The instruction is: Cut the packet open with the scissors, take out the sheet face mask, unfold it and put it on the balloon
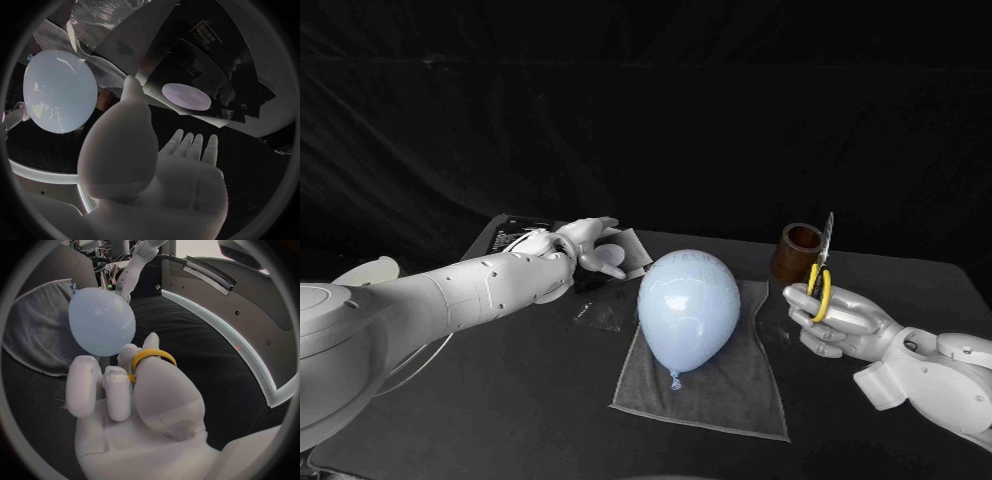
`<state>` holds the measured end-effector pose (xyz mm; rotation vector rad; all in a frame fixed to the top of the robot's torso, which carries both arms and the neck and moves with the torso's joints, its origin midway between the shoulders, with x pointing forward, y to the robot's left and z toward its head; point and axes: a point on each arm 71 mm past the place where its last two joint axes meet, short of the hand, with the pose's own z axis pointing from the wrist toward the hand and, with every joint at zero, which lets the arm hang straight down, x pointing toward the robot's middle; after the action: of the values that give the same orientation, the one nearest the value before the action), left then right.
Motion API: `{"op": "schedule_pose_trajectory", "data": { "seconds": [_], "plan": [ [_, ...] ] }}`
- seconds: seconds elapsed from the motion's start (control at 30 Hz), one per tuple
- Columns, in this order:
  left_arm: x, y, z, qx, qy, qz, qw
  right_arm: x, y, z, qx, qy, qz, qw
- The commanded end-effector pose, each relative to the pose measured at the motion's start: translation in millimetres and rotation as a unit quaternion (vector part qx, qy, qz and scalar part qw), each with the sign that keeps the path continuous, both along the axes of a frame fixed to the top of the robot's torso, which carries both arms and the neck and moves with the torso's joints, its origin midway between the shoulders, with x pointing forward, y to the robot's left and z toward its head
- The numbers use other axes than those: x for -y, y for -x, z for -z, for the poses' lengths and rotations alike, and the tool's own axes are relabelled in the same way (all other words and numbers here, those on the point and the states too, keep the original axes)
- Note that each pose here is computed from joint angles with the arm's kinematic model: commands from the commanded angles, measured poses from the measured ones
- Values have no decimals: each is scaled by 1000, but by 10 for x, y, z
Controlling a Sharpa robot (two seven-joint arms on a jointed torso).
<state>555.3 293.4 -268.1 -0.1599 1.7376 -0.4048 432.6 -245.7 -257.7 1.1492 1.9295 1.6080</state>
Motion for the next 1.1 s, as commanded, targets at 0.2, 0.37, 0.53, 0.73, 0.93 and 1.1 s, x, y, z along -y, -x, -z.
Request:
{"op": "schedule_pose_trajectory", "data": {
  "seconds": [0.2,0.37,0.53,0.73,0.93,1.1],
  "plan": [
    [70,-23,77,-42,-9,-7,999,-15,-2,-13,6,-3,-3,1000],
    [78,-33,91,-46,-11,-13,999,-16,-3,-13,6,-3,-4,1000],
    [66,-43,98,-48,-14,-19,999,-17,-4,-13,6,-3,-4,1000],
    [55,-49,107,-52,-17,-28,998,-16,-3,-12,6,-3,-4,1000],
    [43,-51,118,-59,-21,-36,997,-15,-3,-12,6,-3,-5,1000],
    [37,-55,131,-67,-24,-42,997,-15,-2,-12,6,-3,-5,1000]
  ]
}}
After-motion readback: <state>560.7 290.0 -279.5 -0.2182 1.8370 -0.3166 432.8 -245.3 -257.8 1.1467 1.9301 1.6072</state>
